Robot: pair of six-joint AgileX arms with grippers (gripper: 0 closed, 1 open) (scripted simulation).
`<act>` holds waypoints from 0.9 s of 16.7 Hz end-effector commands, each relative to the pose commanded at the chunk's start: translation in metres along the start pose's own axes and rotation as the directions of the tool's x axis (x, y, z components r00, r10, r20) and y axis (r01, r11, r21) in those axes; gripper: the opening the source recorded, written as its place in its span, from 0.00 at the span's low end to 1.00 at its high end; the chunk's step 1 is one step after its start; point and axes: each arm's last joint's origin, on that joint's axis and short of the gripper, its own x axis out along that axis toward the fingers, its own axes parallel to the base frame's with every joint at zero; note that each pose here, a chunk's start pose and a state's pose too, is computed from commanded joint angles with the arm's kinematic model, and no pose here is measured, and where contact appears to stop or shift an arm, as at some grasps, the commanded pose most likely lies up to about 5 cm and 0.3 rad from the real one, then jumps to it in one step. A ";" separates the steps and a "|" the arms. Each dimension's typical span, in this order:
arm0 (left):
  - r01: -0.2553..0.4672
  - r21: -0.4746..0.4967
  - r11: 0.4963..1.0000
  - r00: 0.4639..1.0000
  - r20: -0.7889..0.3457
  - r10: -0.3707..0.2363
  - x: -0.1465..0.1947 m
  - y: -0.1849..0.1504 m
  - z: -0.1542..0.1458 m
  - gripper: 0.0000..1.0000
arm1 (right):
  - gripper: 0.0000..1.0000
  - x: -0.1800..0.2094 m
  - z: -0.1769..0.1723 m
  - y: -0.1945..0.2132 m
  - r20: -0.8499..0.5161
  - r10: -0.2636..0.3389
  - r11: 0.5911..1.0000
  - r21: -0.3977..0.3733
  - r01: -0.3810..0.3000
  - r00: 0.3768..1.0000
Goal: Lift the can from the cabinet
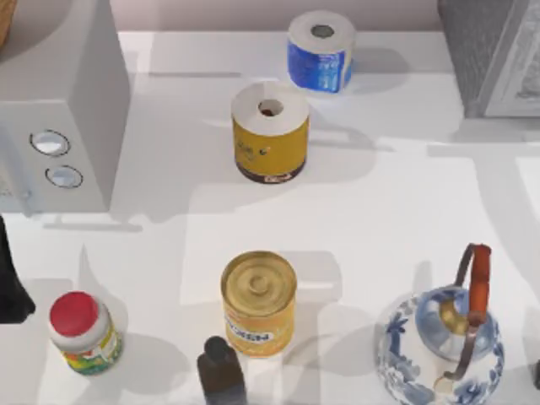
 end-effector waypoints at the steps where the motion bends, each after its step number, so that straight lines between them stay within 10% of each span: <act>1: 0.000 0.000 1.000 1.000 0.000 0.000 0.000 0.000 0.000 1.00 | 0.00 -0.001 -0.001 -0.001 0.003 -0.001 1.000 0.001 0.001 1.000; 8: 0.000 0.000 1.000 1.000 0.000 0.000 0.000 0.000 0.000 1.00 | 0.00 -0.019 -0.054 -0.013 -0.009 -0.001 1.000 -0.004 0.001 1.000; 15: 0.000 0.000 1.000 1.000 0.000 0.000 0.000 0.000 0.000 1.00 | 0.00 -0.042 -0.193 -0.029 -0.044 0.006 1.000 -0.006 -0.006 0.999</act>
